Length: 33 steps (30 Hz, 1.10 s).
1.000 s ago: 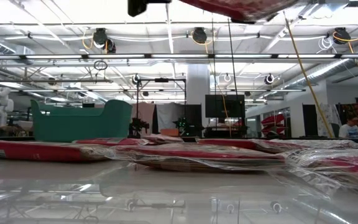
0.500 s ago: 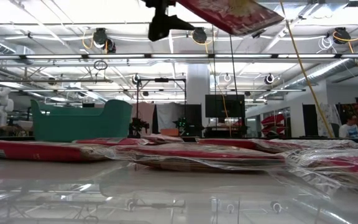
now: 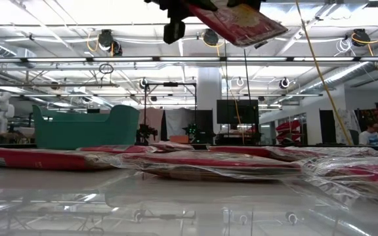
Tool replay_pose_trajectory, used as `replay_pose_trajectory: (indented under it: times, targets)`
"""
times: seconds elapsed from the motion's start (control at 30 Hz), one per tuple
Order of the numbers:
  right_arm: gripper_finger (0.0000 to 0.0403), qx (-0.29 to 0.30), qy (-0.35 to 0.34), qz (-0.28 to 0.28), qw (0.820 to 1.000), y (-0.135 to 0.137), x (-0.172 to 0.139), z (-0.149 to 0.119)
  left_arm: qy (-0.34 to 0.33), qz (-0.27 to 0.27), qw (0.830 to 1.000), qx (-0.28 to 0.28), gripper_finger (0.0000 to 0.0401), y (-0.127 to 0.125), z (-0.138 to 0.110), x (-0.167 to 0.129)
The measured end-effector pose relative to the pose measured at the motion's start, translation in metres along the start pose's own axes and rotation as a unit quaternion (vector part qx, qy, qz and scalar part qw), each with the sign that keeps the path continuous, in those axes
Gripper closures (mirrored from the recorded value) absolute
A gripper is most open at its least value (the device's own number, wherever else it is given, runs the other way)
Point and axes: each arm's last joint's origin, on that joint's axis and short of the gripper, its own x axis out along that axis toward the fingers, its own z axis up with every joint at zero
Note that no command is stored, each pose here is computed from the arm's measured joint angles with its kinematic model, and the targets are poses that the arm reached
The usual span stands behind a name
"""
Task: Sort popcorn bags into baskets
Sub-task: Put the red popcorn bag into the green bin
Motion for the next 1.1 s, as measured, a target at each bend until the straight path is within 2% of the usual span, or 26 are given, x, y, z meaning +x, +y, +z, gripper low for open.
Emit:
replay_pose_trajectory:
  times: [0.1, 0.23, 0.57, 0.7, 0.97, 1.1]
  targets:
    - [0.0376, 0.002, -0.006, 0.003, 1.0, 0.001, 0.0, 0.001, -0.004, -0.003, 1.0, 0.003, 0.0368, -0.002, 0.001, -0.004]
    - [0.0358, 0.009, -0.034, 0.011, 0.999, 0.003, -0.001, 0.007, -0.005, -0.005, 1.0, 0.012, 0.0384, -0.005, 0.002, -0.017]
    - [0.0327, 0.009, -0.127, 0.034, 0.991, 0.01, -0.004, 0.026, -0.012, 0.001, 0.999, 0.039, 0.037, -0.02, -0.001, -0.072]
    - [0.0318, 0.009, -0.16, 0.038, 0.986, 0.012, -0.006, 0.032, 0.003, 0.002, 0.998, 0.059, 0.0385, -0.027, -0.008, -0.094]
    - [0.0296, 0.036, -0.267, 0.038, 0.962, 0.02, -0.012, 0.048, 0.098, 0.025, 0.994, 0.03, 0.0376, -0.03, -0.034, -0.114]
    - [0.0288, 0.051, -0.299, 0.034, 0.952, 0.027, -0.006, 0.056, 0.168, 0.062, 0.984, 0.018, 0.0372, -0.026, -0.05, -0.117]
